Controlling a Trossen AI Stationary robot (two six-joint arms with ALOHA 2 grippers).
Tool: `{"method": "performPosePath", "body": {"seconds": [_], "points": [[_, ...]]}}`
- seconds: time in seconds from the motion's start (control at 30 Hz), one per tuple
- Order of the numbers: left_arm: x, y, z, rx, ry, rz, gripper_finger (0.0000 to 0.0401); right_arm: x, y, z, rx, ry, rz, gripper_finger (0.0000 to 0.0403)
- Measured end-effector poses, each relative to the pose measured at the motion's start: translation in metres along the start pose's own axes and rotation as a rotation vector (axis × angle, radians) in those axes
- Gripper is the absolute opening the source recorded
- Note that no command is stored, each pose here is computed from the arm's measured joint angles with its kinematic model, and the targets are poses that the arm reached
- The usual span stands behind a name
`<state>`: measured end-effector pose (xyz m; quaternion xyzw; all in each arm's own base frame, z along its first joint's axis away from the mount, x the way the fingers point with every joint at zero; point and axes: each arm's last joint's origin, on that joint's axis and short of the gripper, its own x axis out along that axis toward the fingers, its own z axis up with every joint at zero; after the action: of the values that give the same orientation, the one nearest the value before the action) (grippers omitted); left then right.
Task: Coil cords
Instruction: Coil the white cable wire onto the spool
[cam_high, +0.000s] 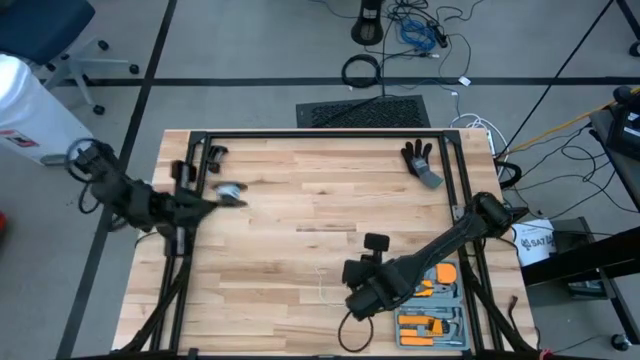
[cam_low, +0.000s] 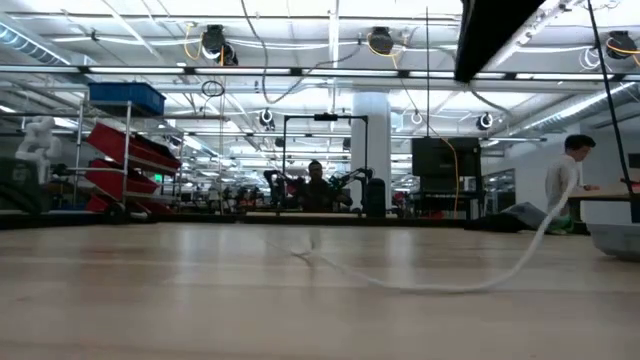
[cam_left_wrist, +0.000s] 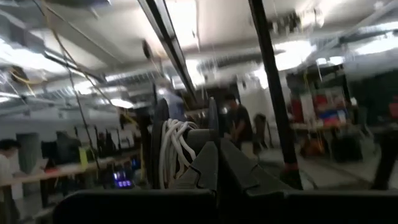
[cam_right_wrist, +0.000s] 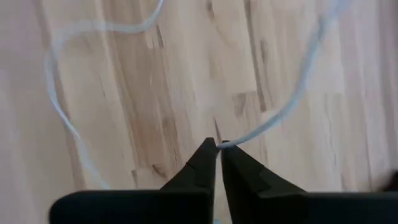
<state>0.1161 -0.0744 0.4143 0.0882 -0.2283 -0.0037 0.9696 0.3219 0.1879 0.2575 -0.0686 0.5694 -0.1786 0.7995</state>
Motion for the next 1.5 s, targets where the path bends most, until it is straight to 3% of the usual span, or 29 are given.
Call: {"method": "performPosePath", "body": {"seconds": [0.23, 0.43, 0.6, 0.77, 0.9, 1.03, 1.23, 1.5], "points": [[0.014, -0.022, -0.021, -0.028, 0.113, -0.051, 0.0002, -0.025, 0.004, -0.006, -0.001, -0.166, -0.024, 0.0077], [0.025, -0.039, -0.038, -0.012, 0.172, -0.077, 0.0002, -0.029, 0.011, 0.002, -0.040, -0.388, -0.164, 0.0116], [0.026, -0.040, -0.039, -0.034, 0.175, -0.076, 0.0002, -0.030, 0.016, 0.019, -0.046, -0.497, -0.139, 0.0142], [0.026, -0.042, -0.043, -0.079, 0.205, -0.083, 0.0002, -0.036, 0.012, 0.054, -0.024, -0.692, -0.136, 0.0157], [0.026, -0.045, -0.048, -0.075, 0.241, -0.101, 0.0002, -0.029, 0.010, 0.085, -0.052, -0.820, 0.021, 0.0156], [0.024, -0.050, -0.051, -0.060, 0.259, -0.207, 0.0002, -0.005, 0.015, 0.104, -0.100, -0.868, 0.114, 0.0150], [0.020, -0.056, -0.054, -0.041, 0.254, -0.407, 0.0002, 0.036, 0.026, 0.114, -0.120, -0.841, 0.164, 0.0147], [0.015, -0.062, -0.056, -0.023, 0.244, -0.596, 0.0002, 0.044, 0.031, 0.119, -0.122, -0.881, 0.236, 0.0146]]}}
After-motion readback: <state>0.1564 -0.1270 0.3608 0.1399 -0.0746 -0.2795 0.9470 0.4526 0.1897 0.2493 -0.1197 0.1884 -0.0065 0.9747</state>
